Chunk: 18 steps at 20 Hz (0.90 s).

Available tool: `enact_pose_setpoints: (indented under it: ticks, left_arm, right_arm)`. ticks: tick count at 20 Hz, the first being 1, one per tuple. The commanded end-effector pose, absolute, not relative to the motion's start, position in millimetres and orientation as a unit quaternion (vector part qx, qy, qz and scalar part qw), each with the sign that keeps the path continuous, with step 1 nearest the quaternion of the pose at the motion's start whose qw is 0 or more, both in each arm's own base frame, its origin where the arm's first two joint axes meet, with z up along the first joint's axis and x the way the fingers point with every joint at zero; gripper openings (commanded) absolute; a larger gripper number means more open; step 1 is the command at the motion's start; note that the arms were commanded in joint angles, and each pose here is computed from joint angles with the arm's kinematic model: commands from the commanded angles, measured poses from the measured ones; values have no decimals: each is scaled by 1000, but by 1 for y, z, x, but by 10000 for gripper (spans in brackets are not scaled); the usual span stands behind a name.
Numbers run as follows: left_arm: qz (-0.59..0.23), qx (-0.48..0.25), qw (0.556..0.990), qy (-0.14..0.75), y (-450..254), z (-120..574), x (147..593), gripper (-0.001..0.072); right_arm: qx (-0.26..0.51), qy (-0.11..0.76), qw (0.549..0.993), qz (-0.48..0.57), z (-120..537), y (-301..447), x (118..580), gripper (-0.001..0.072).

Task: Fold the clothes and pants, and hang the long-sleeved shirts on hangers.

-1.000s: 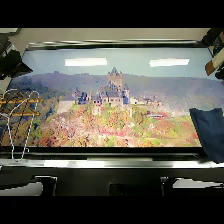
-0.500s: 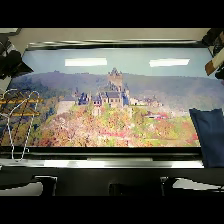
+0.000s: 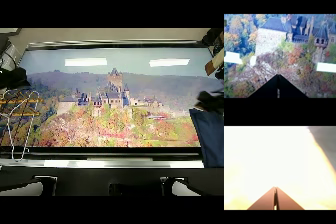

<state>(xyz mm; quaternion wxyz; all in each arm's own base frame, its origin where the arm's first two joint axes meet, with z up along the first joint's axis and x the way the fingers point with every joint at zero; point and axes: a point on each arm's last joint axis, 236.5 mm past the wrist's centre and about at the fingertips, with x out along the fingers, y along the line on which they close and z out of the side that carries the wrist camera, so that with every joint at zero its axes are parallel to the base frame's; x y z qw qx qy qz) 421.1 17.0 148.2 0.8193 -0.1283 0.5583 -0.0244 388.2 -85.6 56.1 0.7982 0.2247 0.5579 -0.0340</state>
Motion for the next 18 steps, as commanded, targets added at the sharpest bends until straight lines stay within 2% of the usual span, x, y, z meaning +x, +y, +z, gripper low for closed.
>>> enact_pose_setpoints:
  ticks: [1,6,18]
  left_arm:
    - [-10,-81,793,603,32,115,390,20]
    - [15,-80,765,638,40,95,370,20]
    - [15,-80,766,638,40,95,370,20]
  right_arm:
    - [152,561,806,112,70,51,403,29]
    - [94,578,787,193,69,139,381,32]
    - [90,579,785,202,69,147,378,31]
